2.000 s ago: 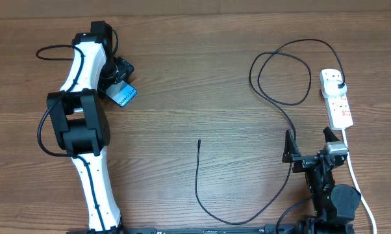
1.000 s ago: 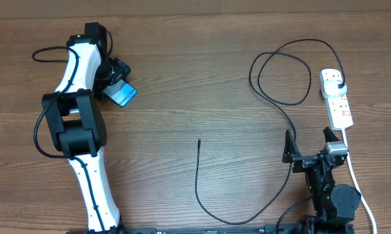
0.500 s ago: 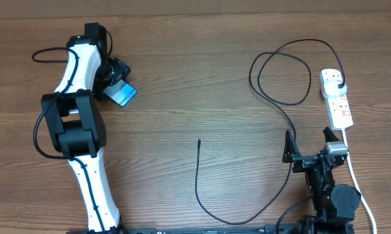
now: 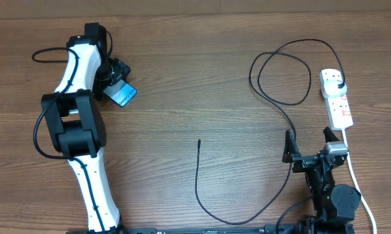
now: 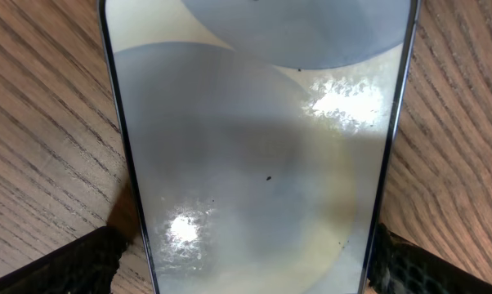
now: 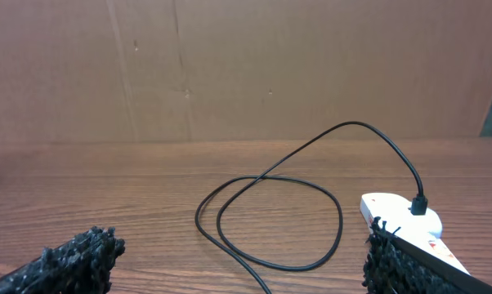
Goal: Plug charger to phone and switch on socket
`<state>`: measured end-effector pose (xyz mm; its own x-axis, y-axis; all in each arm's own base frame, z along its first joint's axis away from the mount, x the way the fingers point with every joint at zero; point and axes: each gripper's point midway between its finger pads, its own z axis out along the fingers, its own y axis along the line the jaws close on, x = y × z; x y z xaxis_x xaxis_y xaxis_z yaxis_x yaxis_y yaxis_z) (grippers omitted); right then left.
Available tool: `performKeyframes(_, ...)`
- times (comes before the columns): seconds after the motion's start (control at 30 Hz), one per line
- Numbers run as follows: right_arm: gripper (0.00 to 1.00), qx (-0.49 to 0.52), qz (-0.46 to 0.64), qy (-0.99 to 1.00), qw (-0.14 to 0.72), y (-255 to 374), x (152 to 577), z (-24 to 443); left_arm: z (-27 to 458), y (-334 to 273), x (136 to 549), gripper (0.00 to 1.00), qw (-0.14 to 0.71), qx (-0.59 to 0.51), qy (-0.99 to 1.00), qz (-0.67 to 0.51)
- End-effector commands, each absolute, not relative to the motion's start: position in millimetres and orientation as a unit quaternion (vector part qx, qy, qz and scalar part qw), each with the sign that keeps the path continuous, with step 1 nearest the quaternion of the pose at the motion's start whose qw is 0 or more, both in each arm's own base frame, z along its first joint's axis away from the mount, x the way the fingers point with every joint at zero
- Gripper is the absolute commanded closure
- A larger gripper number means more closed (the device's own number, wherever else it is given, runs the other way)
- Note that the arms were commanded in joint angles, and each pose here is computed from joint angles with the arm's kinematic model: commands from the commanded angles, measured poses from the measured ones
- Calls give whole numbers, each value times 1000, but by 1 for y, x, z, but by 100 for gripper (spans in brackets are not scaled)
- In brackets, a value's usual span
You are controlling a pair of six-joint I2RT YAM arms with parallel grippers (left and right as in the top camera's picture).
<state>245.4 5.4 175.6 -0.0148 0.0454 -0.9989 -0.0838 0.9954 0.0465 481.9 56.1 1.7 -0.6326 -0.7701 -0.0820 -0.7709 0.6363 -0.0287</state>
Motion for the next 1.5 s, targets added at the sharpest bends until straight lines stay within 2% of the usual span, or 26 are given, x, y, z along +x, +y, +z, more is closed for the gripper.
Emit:
performKeyframes(0.0,0,-17,50,709,703,8,245,174,-25,52,465,0,-2,-425,905,-2)
performKeyframes(0.27,0,-17,50,709,703,8,245,174,-24,41,465,0,-14,-426,904,-33)
performKeyframes(0.73,0,-17,50,709,703,8,245,174,-25,47,457,0,-22,-427,904,-9)
performKeyframes(1.47,0,-17,50,709,703,8,245,174,-25,64,465,0,12,-436,899,28)
